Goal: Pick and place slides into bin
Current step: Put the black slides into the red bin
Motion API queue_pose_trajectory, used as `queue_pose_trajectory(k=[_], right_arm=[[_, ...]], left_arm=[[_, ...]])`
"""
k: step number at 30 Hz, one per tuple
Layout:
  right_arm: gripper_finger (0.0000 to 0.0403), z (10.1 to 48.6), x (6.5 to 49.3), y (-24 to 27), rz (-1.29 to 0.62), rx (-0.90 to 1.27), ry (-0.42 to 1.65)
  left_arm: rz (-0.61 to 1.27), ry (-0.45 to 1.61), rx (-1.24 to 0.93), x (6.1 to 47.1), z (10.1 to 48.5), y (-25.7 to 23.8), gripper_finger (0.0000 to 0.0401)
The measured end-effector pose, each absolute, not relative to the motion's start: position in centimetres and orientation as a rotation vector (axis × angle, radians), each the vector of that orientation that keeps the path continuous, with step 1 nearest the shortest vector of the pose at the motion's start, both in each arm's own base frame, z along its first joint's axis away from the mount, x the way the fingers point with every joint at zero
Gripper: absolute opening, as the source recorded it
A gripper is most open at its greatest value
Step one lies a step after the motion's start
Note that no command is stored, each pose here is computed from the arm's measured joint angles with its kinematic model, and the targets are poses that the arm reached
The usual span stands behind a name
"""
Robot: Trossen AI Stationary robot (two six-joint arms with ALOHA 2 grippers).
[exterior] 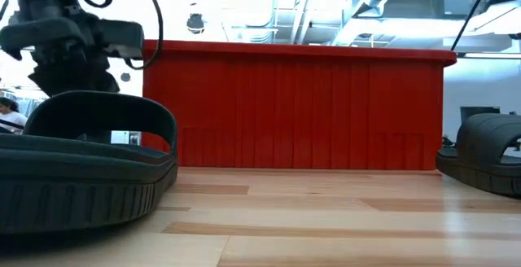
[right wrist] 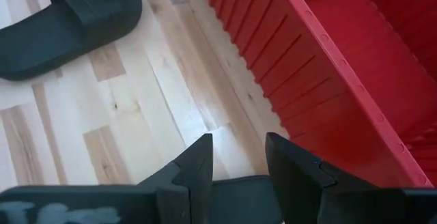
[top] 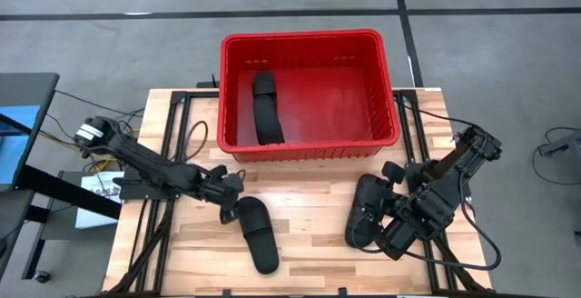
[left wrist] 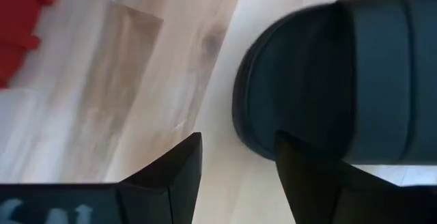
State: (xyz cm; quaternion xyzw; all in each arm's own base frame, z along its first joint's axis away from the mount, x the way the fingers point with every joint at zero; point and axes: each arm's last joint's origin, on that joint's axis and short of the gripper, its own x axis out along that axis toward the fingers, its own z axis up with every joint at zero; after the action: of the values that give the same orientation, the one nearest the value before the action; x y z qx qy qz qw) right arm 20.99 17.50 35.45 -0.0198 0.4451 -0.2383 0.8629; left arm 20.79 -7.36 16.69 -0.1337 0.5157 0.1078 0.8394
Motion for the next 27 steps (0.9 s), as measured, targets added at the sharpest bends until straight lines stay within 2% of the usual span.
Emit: queue_pose_trajectory(k=[15,27], right_arm=[[0.0129,35.4,21.0,17.6,-0.499,-0.025,0.930],[0.0129,35.5,21.2,17.7,-0.493,-0.013,0.921]], left_arm=[[0.163,1.034,-0.286,22.2,16.1,-7.9,0.0166],[0.215,1.067,-0.293,21.6,14.9,-6.7,0.0166]])
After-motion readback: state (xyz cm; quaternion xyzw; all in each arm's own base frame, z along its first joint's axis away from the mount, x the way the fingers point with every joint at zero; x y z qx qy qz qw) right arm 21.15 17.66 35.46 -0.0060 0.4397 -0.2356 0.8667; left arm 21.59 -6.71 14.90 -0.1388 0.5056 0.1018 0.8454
